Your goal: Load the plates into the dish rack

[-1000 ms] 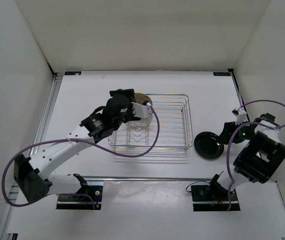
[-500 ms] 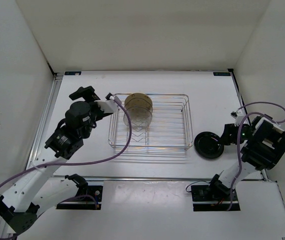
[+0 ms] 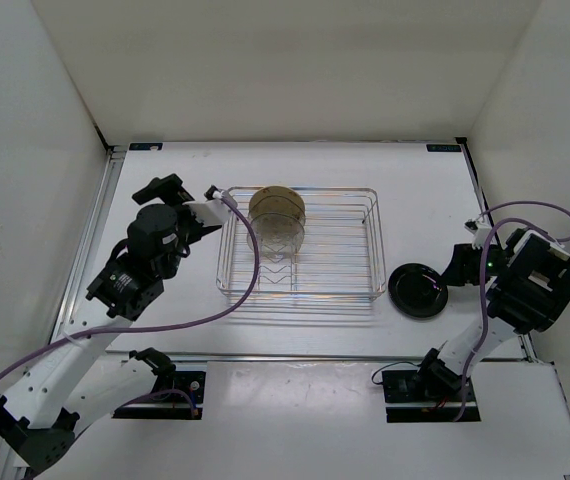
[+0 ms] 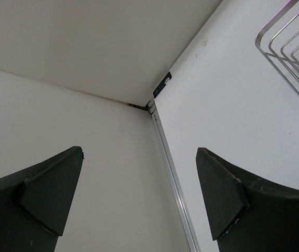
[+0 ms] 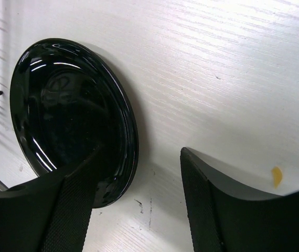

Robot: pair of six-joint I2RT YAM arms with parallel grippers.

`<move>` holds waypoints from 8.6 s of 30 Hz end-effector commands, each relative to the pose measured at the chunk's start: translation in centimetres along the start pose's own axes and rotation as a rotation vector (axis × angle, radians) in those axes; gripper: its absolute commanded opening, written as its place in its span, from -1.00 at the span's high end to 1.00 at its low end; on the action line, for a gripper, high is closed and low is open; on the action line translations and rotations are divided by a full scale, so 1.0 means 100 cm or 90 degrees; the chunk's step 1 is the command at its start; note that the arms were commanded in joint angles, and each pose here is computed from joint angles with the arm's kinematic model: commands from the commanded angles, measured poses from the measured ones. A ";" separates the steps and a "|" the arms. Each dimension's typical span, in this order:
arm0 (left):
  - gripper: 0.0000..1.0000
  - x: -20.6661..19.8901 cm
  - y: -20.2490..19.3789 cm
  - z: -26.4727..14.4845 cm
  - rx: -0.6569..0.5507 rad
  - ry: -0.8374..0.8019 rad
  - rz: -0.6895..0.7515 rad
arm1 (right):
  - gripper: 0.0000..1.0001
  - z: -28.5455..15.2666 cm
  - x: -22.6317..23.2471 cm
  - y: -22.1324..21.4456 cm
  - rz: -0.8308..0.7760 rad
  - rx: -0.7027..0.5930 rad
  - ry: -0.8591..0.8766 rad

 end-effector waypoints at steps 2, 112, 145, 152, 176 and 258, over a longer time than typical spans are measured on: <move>-0.99 0.012 0.006 -0.004 -0.001 0.019 -0.020 | -0.28 0.008 -0.002 -0.016 -0.006 0.029 0.008; -0.99 0.015 -0.030 -0.021 0.020 0.048 -0.053 | 1.00 0.001 0.379 0.280 -0.996 -0.293 -0.474; -0.99 0.035 -0.082 -0.068 0.064 0.181 -0.167 | 1.00 0.048 0.419 0.262 -0.965 -0.251 -0.336; -0.99 0.035 -0.081 -0.070 0.059 0.185 -0.175 | 1.00 0.047 0.406 0.264 -0.966 -0.236 -0.352; -0.99 0.026 -0.089 -0.065 0.075 0.169 -0.173 | 1.00 0.013 0.435 0.275 -1.003 -0.311 -0.392; -0.99 0.036 -0.095 -0.091 0.062 0.219 -0.208 | 1.00 0.133 0.445 0.180 -0.899 -0.075 -0.083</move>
Point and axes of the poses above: each gripper's point midway between its finger pads, its own z axis out along the fingers, its own x axis along the line the jaws close on, y = z × x, the point moved 6 cm from there along -z, back along the fingers, and after that the axes turned 7 degrees about -z, right-handed, at the moved point
